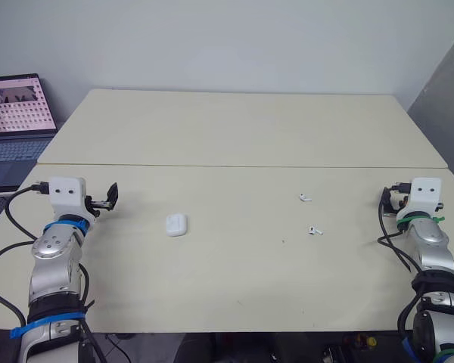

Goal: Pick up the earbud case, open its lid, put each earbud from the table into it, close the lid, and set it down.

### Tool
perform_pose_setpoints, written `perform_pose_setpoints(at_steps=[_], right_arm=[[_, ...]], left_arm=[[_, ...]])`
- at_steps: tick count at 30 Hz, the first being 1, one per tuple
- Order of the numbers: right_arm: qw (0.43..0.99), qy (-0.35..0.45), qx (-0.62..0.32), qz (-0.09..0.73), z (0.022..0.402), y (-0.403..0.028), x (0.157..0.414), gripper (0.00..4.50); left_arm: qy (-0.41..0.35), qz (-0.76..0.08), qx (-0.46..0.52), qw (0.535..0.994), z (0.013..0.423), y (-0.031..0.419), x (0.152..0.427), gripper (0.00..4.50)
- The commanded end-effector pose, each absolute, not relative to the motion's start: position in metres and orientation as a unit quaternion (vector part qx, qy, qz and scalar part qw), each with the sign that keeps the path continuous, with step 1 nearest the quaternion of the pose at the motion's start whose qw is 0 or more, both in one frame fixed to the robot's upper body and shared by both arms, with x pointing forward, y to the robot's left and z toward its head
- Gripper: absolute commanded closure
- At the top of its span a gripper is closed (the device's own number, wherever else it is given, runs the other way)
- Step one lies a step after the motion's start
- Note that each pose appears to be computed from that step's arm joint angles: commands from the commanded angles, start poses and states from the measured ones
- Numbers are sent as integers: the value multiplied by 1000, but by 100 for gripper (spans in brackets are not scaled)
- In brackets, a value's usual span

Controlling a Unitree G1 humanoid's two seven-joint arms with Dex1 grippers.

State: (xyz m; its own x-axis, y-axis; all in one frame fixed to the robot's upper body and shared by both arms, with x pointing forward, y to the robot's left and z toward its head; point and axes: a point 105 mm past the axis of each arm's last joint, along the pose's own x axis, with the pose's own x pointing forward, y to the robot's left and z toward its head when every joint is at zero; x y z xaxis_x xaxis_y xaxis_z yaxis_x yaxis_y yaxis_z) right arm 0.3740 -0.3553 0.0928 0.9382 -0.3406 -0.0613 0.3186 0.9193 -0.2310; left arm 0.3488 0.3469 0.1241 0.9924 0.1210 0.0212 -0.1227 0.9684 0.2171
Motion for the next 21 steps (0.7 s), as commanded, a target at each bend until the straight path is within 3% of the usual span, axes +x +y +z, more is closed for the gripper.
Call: perform_pose_setpoints(at_steps=[1, 21], right_arm=[[976, 20, -122, -178, 114, -362, 373, 0], [973, 15, -123, -196, 115, -365, 366, 0]], left_arm=[[-36, 66, 121, 990, 146, 353, 347, 2], [-52, 41, 111, 992, 161, 355, 348, 2]])
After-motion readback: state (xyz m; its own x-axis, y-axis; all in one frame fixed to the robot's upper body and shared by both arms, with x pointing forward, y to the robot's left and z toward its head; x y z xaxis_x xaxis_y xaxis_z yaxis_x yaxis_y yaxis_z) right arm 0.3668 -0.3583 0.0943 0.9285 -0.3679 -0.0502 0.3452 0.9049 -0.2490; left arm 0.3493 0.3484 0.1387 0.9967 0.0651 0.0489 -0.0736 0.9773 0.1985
